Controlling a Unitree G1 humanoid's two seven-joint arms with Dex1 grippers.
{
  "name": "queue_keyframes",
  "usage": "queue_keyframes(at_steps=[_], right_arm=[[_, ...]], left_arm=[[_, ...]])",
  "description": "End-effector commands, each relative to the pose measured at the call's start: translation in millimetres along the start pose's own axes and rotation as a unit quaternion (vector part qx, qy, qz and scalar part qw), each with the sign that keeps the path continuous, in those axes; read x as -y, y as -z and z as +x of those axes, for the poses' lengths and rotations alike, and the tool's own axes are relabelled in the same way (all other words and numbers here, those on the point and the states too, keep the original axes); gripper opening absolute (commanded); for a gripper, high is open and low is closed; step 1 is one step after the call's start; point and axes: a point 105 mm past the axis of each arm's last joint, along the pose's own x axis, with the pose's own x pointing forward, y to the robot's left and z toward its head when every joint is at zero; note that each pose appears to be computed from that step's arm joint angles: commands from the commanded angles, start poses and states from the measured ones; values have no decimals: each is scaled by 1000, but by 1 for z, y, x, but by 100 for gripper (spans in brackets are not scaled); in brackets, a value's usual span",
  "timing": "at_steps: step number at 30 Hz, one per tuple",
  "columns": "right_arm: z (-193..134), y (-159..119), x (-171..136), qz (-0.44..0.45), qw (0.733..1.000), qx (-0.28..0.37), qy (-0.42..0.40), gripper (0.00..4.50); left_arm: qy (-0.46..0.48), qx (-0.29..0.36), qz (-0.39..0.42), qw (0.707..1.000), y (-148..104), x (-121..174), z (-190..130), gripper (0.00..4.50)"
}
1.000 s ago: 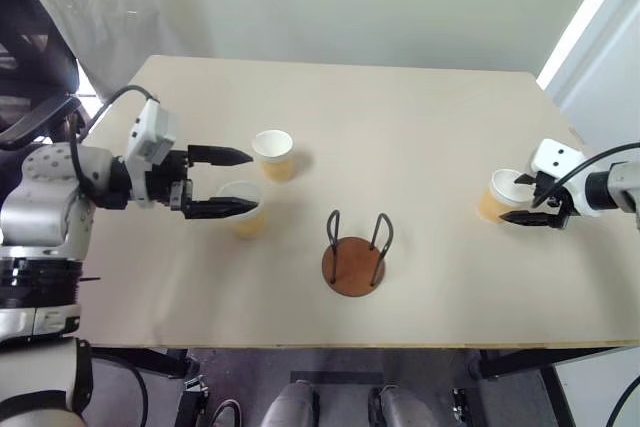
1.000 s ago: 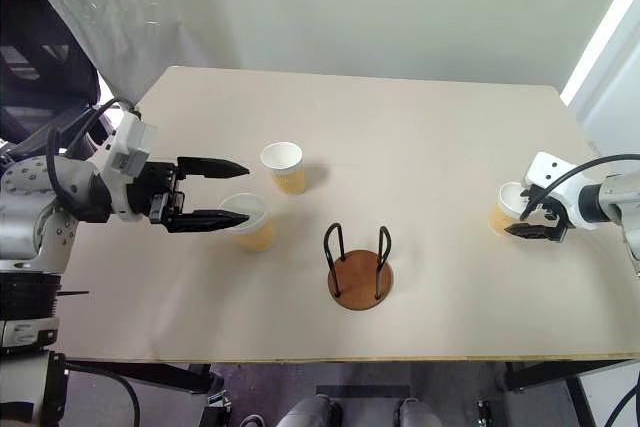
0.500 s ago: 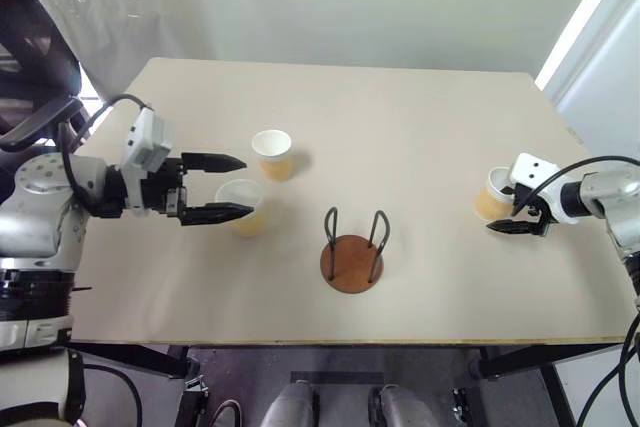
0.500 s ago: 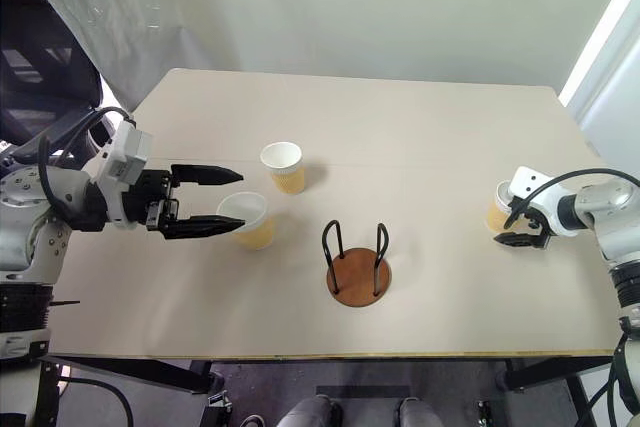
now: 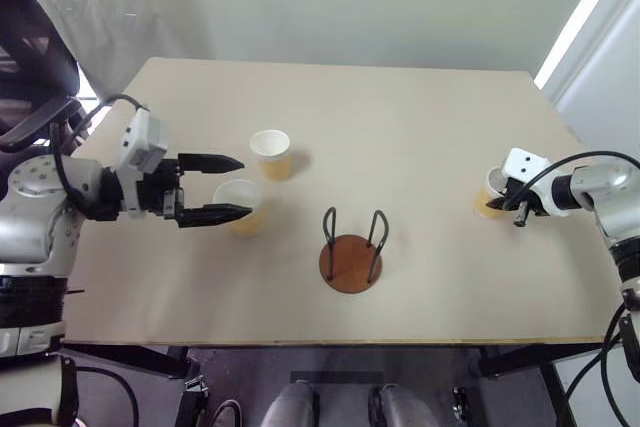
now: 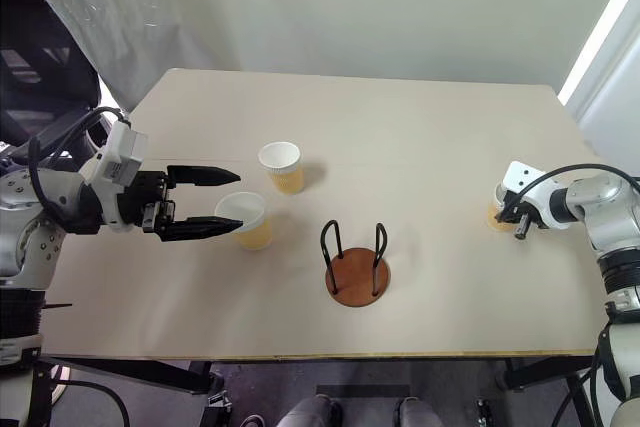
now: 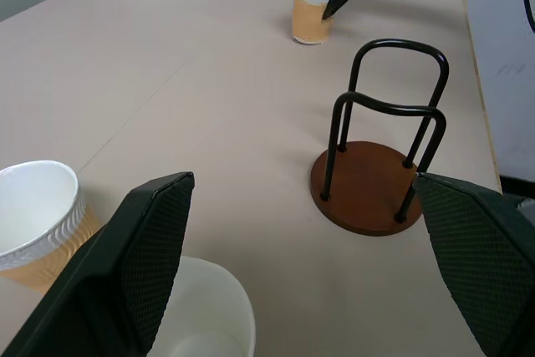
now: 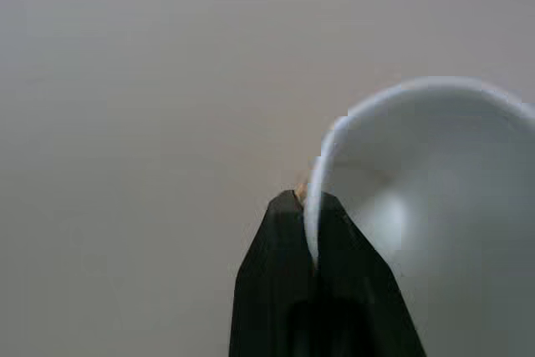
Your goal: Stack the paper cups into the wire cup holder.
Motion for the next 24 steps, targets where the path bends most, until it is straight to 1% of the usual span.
queue_keyframes(at_steps=[1, 3, 5, 8, 11, 14, 16, 18, 20, 24], right_arm=[[-29, -19, 9, -24, 999, 26, 23, 1], [-46, -33, 6, -43, 998, 40, 26, 1], [-68, -55, -2, -65, 996, 62, 28, 1], [-98, -98, -25, -94, 989, 116, 17, 1], [-112, -142, -51, -112, 977, 184, 4, 1], [-113, -184, -73, -121, 961, 250, -5, 1], [-108, -206, -87, -128, 952, 277, -11, 1], [-97, -226, -97, -116, 947, 300, -13, 1], [-88, -235, -108, -107, 944, 309, -28, 1], [-81, -234, -118, -98, 948, 298, -48, 1]], left_arm=[[6, 10, 23, 1000, -15, -1, -4, 450], [11, 9, 19, 1000, -16, -1, -5, 450], [13, 6, 17, 1000, -15, -3, -6, 450], [19, 1, 13, 1000, -12, -4, -5, 450], [27, -2, 10, 1000, -9, -6, -1, 450], [34, -5, 11, 999, -7, -8, 3, 450], [38, -5, 12, 999, -7, -10, 4, 450], [41, -5, 14, 999, -7, -11, 6, 450], [42, -6, 14, 999, -7, -12, 7, 450], [42, -7, 13, 999, -6, -10, 6, 450]])
